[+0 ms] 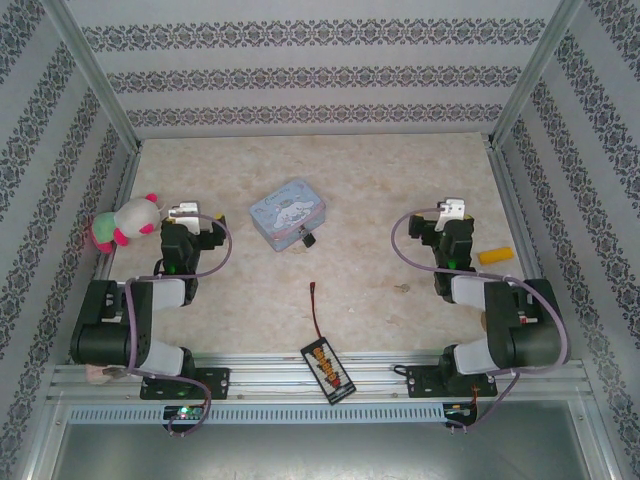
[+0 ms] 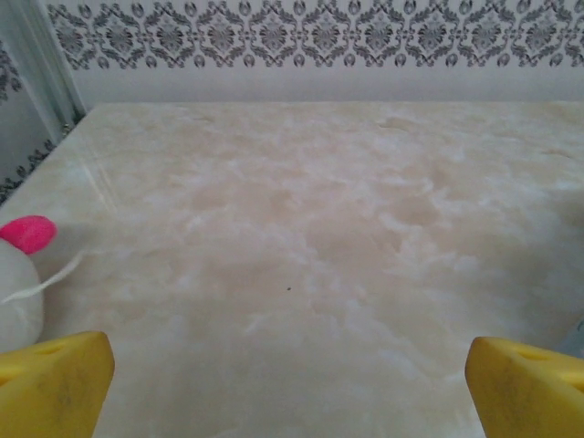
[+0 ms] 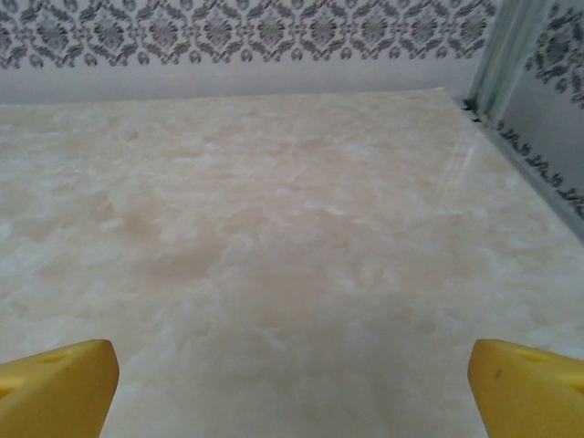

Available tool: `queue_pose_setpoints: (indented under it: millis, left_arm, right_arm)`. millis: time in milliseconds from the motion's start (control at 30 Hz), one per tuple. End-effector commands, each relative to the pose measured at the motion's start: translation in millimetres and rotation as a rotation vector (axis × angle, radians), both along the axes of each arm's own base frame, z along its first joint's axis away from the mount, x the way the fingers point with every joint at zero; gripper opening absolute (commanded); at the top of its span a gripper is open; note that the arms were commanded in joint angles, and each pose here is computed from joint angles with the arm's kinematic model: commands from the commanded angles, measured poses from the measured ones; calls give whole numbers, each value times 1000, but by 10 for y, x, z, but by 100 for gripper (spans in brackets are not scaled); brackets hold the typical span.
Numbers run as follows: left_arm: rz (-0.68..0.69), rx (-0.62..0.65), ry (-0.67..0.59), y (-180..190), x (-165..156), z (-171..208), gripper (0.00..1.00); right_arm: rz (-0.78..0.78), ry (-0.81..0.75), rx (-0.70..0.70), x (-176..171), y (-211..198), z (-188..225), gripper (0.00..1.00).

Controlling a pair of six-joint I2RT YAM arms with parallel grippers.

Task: Unlock the padlock with the key

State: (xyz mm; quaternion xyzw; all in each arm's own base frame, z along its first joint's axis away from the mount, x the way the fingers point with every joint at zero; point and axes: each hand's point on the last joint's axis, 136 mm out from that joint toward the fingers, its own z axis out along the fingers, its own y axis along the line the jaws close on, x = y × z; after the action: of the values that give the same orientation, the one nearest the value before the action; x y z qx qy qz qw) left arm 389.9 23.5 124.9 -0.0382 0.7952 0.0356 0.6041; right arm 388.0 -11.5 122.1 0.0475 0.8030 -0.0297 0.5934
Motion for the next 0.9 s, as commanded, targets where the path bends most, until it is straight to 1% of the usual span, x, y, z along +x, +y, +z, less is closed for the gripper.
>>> queue_pose_setpoints:
  millis: [0, 100, 233, 367, 567, 733, 867]
  left_arm:
    - [41, -12, 14, 34, -53, 87, 99]
    - [85, -49, -20, 89, -97, 282, 99]
    - [64, -106, -94, 27, -120, 541, 99]
    - [28, -158, -137, -70, -119, 718, 99]
    - [-82, -199, -164, -453, -100, 931, 99]
    - [-172, -207, -180, -815, -82, 1066, 99]
    - [-216, -203, -176, -938, -40, 1137, 99]
  right_arm:
    - [-90, -23, -3, -47, -138, 210, 98]
    - [-164, -18, 36, -159, -231, 355, 98]
    - [-223, 27, 62, -336, -275, 465, 98]
    - [-252, 81, 76, -520, -235, 485, 98]
    - [-292, 191, 92, -826, -65, 383, 98]
    - [-307, 310, 57, -1087, 133, 246, 98]
    - [-297, 403, 63, -1249, 292, 132, 98]
